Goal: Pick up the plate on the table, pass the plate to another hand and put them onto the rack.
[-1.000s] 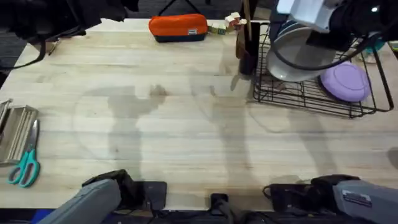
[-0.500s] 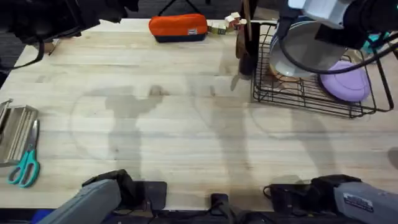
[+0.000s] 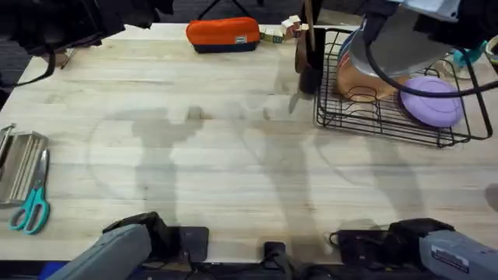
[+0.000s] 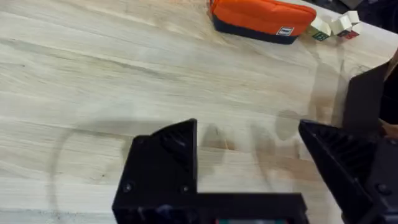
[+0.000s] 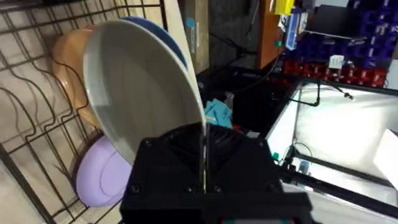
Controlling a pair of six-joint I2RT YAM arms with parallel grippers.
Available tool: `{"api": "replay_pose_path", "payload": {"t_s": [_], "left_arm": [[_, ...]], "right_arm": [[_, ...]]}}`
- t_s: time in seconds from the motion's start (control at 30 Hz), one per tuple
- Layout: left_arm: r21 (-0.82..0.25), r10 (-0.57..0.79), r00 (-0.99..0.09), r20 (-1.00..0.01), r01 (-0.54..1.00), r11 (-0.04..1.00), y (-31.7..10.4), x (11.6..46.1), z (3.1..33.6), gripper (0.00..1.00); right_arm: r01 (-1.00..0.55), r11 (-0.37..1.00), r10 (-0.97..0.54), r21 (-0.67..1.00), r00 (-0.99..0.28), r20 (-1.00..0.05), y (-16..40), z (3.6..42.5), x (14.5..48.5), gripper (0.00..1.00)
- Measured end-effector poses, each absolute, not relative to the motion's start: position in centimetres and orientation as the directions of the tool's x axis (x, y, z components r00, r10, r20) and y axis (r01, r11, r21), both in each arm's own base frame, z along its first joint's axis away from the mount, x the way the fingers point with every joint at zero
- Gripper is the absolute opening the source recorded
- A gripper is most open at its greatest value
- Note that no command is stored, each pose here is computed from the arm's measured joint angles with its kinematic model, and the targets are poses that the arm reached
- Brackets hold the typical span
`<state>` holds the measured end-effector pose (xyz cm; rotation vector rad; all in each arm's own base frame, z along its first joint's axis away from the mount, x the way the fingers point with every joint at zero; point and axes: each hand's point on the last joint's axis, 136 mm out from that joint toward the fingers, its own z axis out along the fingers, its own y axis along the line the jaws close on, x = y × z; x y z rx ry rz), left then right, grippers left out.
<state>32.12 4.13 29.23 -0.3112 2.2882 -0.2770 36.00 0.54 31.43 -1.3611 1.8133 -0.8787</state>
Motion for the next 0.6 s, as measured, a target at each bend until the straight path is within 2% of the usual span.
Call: {"api": "replay_pose_path", "payload": {"t_s": [0.33,0.6], "left_arm": [[-0.295,-0.309,-0.655,-0.690,-0.135,0.946,4.1,32.1,29.2,0.993],[-0.293,-0.308,-0.655,-0.690,-0.137,0.946,4.2,32.1,29.2,0.993]], "right_arm": [[-0.473,0.192,-0.970,-0.860,-0.223,-0.093,-0.2,32.4,35.4,0.031],[-0.548,0.218,-0.965,-0.808,-0.244,-0.095,-0.2,30.4,34.1,0.030]]}}
